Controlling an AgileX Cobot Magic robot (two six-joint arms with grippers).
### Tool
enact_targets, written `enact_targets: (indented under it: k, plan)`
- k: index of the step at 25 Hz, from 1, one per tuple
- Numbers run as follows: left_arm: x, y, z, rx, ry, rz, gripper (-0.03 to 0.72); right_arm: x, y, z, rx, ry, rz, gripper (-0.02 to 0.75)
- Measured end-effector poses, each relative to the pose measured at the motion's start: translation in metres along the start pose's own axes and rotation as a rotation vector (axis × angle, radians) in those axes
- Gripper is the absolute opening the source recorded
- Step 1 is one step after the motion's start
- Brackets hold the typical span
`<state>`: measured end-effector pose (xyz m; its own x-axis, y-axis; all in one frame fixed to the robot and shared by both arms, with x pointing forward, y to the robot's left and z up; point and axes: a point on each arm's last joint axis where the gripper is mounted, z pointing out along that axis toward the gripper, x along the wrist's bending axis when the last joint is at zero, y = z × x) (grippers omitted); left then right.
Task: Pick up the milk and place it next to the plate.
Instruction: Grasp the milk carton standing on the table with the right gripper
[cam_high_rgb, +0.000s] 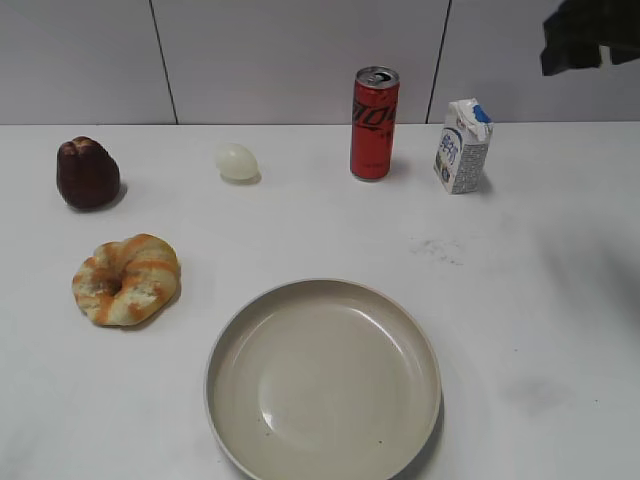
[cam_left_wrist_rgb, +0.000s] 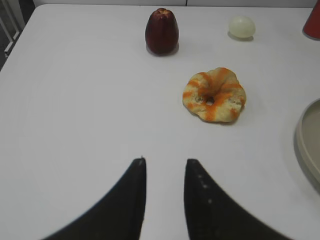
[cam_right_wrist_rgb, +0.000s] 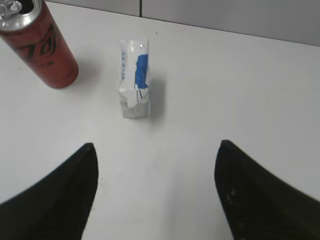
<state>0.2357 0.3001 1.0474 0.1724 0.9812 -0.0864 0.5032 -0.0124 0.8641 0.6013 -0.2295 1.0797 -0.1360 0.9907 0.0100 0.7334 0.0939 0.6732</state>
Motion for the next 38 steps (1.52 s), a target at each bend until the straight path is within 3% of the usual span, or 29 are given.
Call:
enact_targets:
  k: [5, 9, 22, 26, 33, 38]
  plan:
    - [0.000, 0.000, 0.000, 0.000, 0.000, 0.000, 0.209, 0.010, 0.040, 0.055, 0.087, 0.067, 0.040, 0.552]
    - [0.000, 0.000, 0.000, 0.000, 0.000, 0.000, 0.209, 0.014, 0.050, 0.102, 0.150, 0.081, 0.040, 0.552]
    - [0.000, 0.000, 0.000, 0.000, 0.000, 0.000, 0.209, 0.016, 0.016, 0.204, 0.279, 0.078, 0.006, 0.552]
    - [0.000, 0.000, 0.000, 0.000, 0.000, 0.000, 0.209, 0.016, 0.009, 0.215, 0.285, 0.077, 0.008, 0.519]
    - [0.000, 0.000, 0.000, 0.000, 0.000, 0.000, 0.209, 0.015, 0.012, 0.209, 0.289, 0.070, -0.002, 0.314]
    - [0.000, 0.000, 0.000, 0.000, 0.000, 0.000, 0.209, 0.014, 0.033, 0.171, 0.270, 0.063, -0.017, 0.301]
